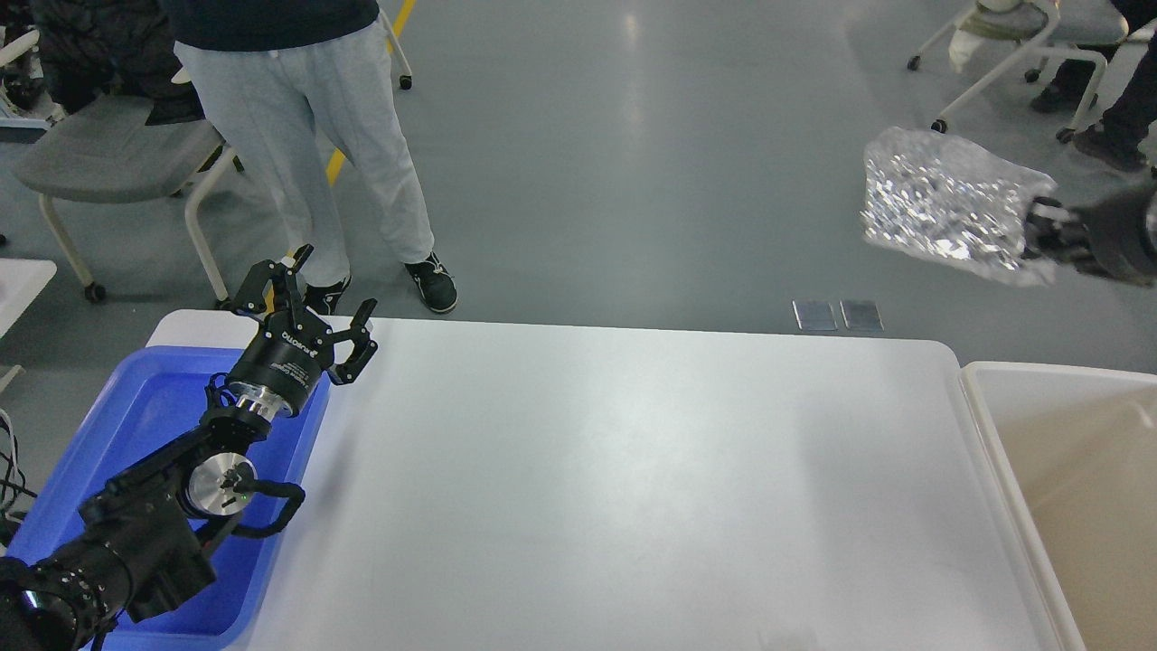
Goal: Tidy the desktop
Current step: 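Move the bag over the white bin and release it inside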
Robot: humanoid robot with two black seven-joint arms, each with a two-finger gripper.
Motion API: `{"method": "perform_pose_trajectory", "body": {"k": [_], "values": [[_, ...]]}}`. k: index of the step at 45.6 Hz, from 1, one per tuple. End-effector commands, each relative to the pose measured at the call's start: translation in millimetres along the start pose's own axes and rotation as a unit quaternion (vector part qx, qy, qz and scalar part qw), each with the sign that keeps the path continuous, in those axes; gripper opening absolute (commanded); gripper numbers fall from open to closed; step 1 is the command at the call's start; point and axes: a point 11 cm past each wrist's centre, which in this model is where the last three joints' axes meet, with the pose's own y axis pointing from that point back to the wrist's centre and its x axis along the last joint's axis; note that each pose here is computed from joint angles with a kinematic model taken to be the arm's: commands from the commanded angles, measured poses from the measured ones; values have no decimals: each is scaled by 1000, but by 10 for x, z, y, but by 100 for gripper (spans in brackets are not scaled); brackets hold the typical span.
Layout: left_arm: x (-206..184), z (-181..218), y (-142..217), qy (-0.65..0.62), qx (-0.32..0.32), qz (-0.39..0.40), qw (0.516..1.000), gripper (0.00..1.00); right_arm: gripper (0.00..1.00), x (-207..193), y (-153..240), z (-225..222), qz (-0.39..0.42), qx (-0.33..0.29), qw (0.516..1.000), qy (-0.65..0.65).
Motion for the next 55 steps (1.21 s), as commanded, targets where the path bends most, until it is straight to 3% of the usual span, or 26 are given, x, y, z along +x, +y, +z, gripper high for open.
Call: {"method": "perform_pose_trajectory", "body": {"k": [1,24,34,42,55], "values": [[-1,-1,0,0,0,0,1000,100,0,-19,132,1291,61,-127,989,-34],[1,-1,0,0,0,0,1000,100,0,-871,79,2682,109,-210,913,-333],[1,-1,0,0,0,0,1000,100,0,-1565,-104,3126,153,-280,863,-392],[1,-1,0,0,0,0,1000,100,0,-1966,-243,3055,178,-299,835,-427],[1,-1,0,0,0,0,1000,100,0,-2458,-113,3309,174,-325,795,-481]]}}
